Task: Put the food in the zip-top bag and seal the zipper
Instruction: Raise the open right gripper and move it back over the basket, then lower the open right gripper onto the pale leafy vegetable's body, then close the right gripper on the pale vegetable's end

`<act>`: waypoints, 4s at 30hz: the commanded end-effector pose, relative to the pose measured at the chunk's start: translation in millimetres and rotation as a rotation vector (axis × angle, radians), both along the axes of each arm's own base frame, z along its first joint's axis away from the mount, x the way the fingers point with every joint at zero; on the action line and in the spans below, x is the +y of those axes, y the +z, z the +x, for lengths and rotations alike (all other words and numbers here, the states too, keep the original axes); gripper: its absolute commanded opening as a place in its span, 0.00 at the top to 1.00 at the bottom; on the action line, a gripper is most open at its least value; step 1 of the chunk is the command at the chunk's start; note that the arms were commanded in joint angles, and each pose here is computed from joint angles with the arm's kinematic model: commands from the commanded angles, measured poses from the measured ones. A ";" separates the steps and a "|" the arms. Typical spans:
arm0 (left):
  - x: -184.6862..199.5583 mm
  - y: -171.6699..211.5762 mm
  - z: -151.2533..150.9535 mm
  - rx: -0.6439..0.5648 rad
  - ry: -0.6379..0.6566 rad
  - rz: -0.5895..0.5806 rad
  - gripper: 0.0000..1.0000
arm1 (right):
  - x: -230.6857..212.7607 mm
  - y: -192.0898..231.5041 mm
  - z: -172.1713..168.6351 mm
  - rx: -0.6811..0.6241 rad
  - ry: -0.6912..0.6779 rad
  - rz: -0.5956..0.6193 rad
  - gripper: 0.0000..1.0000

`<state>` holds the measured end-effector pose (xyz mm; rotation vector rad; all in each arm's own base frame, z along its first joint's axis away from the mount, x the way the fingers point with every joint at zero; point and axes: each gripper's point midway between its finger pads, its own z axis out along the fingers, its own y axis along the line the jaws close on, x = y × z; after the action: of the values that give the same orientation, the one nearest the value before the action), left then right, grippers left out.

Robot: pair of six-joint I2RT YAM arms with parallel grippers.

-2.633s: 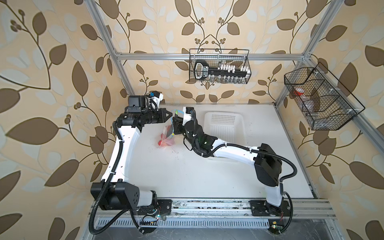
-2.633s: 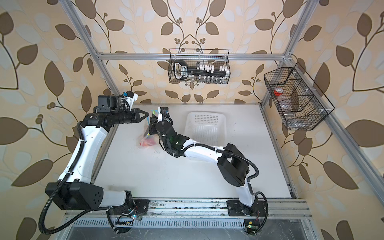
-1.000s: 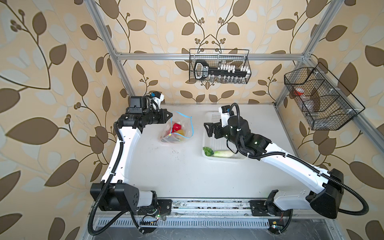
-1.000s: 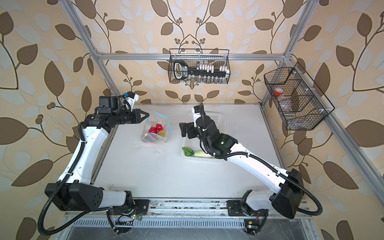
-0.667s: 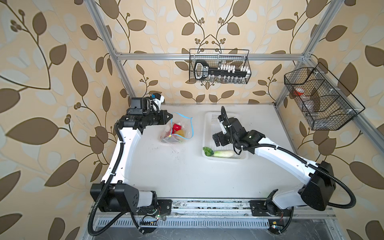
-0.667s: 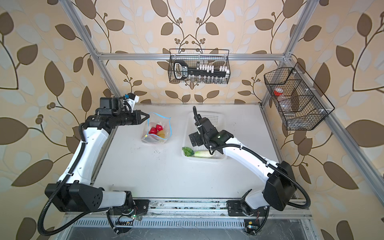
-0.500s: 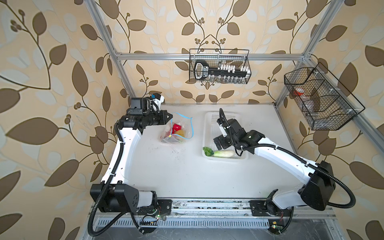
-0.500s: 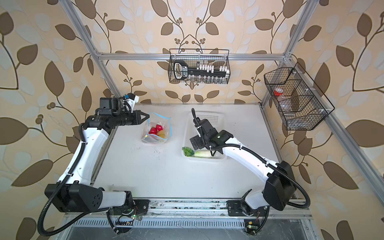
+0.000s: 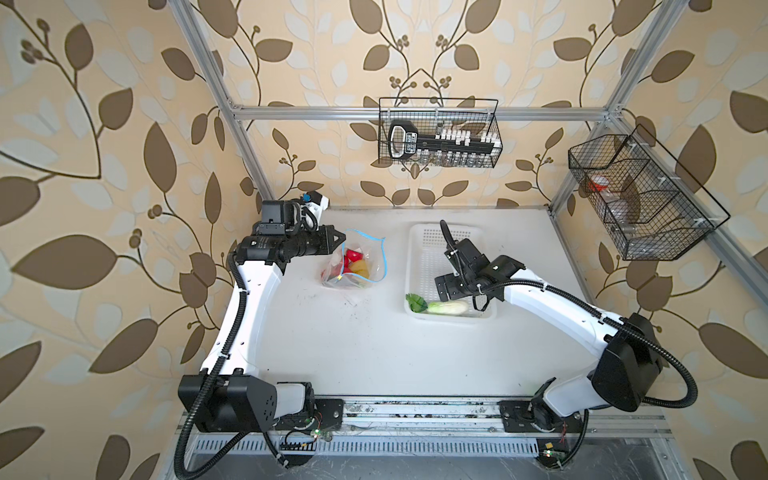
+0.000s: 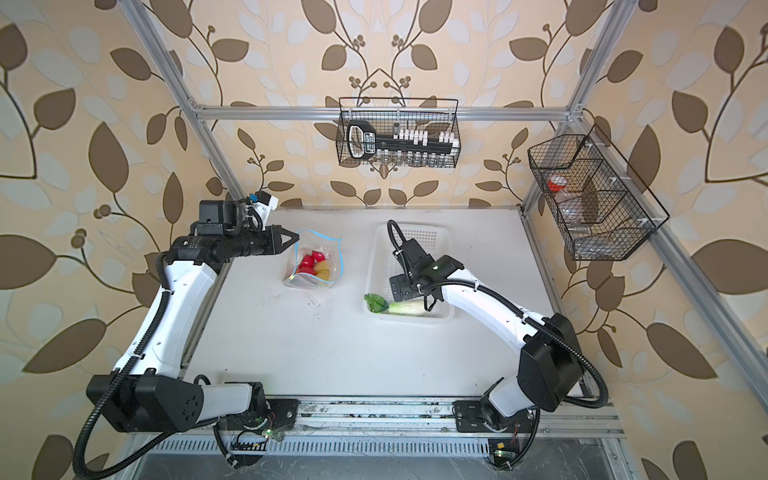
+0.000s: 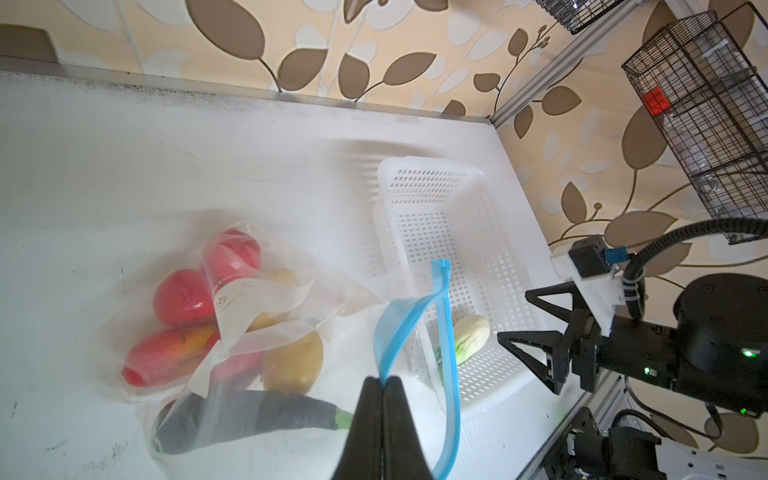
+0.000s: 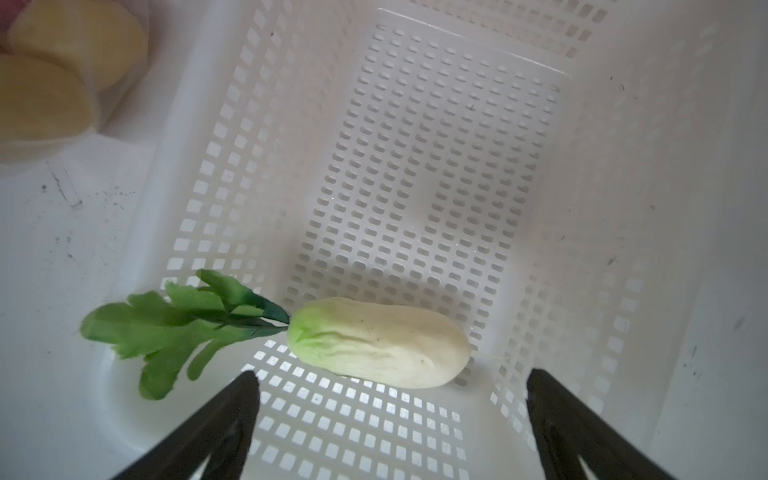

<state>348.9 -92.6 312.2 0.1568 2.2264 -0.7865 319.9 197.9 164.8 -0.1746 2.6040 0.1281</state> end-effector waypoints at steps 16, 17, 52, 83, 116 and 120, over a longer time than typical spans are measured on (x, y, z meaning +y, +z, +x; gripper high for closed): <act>-12.4 21.4 -5.5 -0.081 -0.071 -0.011 1.00 | 7.2 -4.7 -6.7 0.240 -0.641 0.273 0.00; -12.6 21.0 -5.5 -0.080 -0.072 -0.012 1.00 | 4.8 -5.7 -8.1 0.243 -0.684 0.265 0.00; -15.4 16.4 -12.8 -0.081 -0.092 -0.021 1.00 | 4.5 -130.1 10.4 0.371 -1.049 0.291 0.11; -11.2 15.2 -11.3 -0.082 -0.066 0.002 1.00 | -0.4 -94.8 -17.6 0.388 -0.939 0.282 0.15; -9.0 5.8 -5.6 -0.052 -0.013 -0.005 1.00 | 8.6 -77.3 75.0 0.093 -0.753 0.558 0.50; -8.9 2.5 -5.4 -0.040 -0.012 -0.005 1.00 | 7.7 -92.2 76.7 0.159 -0.741 0.517 0.45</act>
<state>344.3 -99.3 307.1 0.1692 2.2188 -0.8000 391.6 206.8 75.0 1.0213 2.4776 0.5597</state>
